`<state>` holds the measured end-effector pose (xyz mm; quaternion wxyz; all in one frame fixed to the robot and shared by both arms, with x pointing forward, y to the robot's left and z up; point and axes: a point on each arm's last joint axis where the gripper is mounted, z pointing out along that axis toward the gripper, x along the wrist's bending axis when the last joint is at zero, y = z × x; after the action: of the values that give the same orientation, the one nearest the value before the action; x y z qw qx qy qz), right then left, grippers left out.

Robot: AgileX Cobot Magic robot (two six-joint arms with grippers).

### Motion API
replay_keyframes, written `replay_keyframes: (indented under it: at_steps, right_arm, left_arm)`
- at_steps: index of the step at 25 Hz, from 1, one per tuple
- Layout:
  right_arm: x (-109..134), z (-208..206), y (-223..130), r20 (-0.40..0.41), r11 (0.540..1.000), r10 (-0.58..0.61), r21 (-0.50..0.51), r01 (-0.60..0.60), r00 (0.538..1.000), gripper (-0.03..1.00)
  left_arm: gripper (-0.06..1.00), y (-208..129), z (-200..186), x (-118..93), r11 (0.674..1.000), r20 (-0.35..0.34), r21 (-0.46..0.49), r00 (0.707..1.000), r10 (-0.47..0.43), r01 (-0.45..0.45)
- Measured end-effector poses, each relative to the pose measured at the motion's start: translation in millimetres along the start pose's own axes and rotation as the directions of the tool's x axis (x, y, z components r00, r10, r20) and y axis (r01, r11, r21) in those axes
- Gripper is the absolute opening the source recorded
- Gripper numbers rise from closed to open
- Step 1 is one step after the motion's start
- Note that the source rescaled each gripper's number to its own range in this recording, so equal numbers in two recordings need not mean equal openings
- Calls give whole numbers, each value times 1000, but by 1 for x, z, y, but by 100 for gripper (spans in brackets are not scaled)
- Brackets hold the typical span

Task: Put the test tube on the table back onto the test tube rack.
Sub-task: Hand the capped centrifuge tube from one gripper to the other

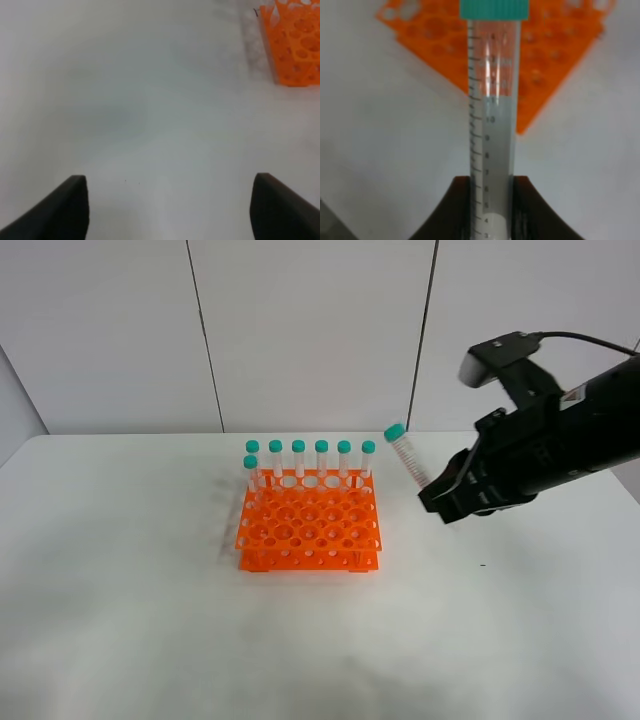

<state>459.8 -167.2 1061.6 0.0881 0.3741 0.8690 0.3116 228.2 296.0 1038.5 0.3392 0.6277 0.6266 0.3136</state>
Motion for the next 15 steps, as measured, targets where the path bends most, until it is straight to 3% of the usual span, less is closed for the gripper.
replay_keyframes:
  at_steps: [5,10,15]
  right_arm:
    - [13,33,0,-84,994,-80,67,86,993,3]
    - [16,45,2,-135,992,-103,51,111,985,3]
    - [19,45,7,-160,993,-116,-4,117,980,3]
  left_arm:
    - [100,0,0,0,1000,0,0,1000,-1,1]
    - [100,17,-11,-1,996,13,-62,998,-65,65]
    - [100,74,-9,-14,988,155,-72,980,-123,135]
